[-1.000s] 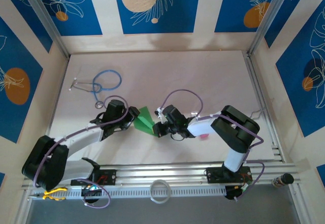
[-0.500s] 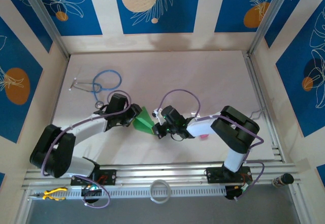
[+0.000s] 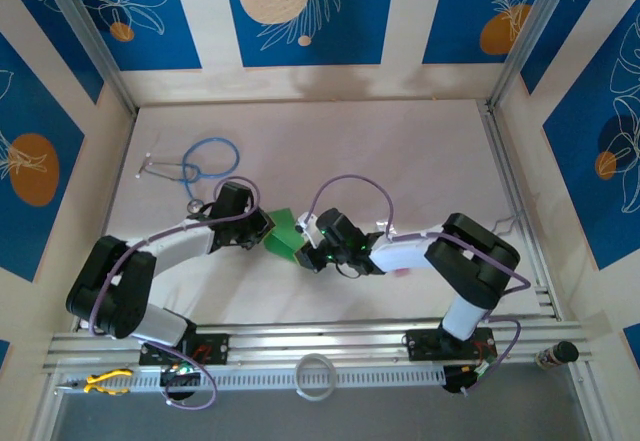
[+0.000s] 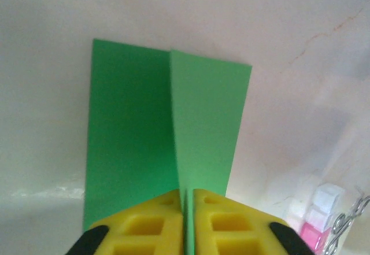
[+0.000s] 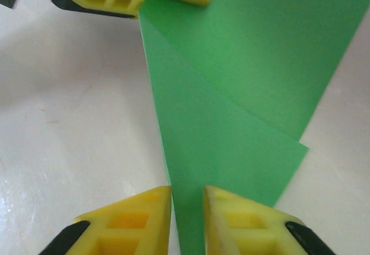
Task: Fold a paper plane with a square sheet of paper (pick it up from the middle)
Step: Fourth fold the wing at the center of the table.
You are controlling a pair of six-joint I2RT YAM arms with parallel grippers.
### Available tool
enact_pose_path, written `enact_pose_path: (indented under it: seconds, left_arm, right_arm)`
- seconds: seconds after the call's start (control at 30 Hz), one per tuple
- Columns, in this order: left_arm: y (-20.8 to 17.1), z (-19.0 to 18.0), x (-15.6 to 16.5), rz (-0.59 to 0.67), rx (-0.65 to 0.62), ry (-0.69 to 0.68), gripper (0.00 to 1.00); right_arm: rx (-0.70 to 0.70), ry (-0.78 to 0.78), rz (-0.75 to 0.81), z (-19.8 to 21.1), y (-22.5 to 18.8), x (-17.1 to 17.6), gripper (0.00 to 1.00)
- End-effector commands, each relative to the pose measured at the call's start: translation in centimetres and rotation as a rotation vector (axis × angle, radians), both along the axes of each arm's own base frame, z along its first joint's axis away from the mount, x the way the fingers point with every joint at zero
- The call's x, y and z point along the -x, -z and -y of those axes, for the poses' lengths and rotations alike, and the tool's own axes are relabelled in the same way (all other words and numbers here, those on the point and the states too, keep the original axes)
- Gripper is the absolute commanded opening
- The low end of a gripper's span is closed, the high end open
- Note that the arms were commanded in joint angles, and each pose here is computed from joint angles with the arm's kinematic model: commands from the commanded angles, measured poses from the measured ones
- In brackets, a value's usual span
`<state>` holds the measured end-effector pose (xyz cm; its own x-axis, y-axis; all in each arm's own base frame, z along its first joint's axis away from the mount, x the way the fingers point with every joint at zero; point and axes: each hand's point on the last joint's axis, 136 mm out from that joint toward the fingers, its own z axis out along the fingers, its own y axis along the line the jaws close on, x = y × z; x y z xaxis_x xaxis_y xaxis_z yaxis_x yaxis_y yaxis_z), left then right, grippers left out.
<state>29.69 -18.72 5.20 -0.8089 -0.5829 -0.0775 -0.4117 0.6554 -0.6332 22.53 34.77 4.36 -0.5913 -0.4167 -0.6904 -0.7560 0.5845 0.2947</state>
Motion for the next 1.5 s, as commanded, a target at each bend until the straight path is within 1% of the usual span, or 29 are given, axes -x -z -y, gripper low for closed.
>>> enact_pose_path:
  seconds: [0.0,0.1,0.27,0.3,0.33,0.5,0.7,0.77,0.93,1.07,1.3,1.47]
  left_arm:
    - [-0.7,0.3,-0.4,0.010,0.021,0.013,0.07]
    - [-0.8,0.5,-0.5,0.010,0.033,0.012,0.05]
    - [-1.0,0.5,-0.5,0.010,0.041,0.009,0.04]
    - [-1.0,0.5,-0.5,0.008,0.042,0.009,0.04]
    - [-0.9,0.6,-0.5,0.005,0.043,0.009,0.04]
    - [-1.0,0.6,-0.4,-0.002,0.047,0.001,0.04]
    - [-1.0,0.6,-0.5,-0.014,0.049,-0.003,0.04]
    - [-1.0,0.6,-0.4,-0.017,0.048,-0.004,0.04]
    - [-1.0,0.6,-0.5,-0.023,0.046,-0.005,0.04]
    - [-0.9,0.6,-0.4,-0.027,0.042,-0.008,0.04]
    - [-0.9,0.5,-0.4,-0.028,0.041,-0.011,0.04]
    - [-0.9,0.4,-0.3,-0.030,0.039,-0.014,0.04]
  right_arm:
    - [0.022,-0.012,-0.014,0.6,-0.3,0.9,0.24]
    - [0.040,0.009,-0.011,0.9,-0.7,1.1,0.26]
    - [0.105,0.065,0.121,1.8,-1.3,0.5,0.31]
    - [0.105,0.057,0.142,1.7,-1.5,0.6,0.36]
    - [0.114,0.050,0.167,1.6,-1.5,0.6,0.38]
    - [0.182,-0.007,0.247,0.0,-0.9,1.0,0.39]
    - [0.253,0.029,0.315,-1.0,-0.1,-0.5,0.38]
    - [0.270,0.030,0.317,-1.2,0.0,-0.8,0.37]
    - [0.305,0.037,0.302,-1.4,0.9,-0.9,0.28]
    - [0.296,0.035,0.290,-1.7,0.9,-0.5,0.22]
    - [0.299,0.056,0.271,-1.7,1.1,-0.2,0.16]
    - [0.308,0.072,0.263,-1.5,1.4,-0.4,0.14]
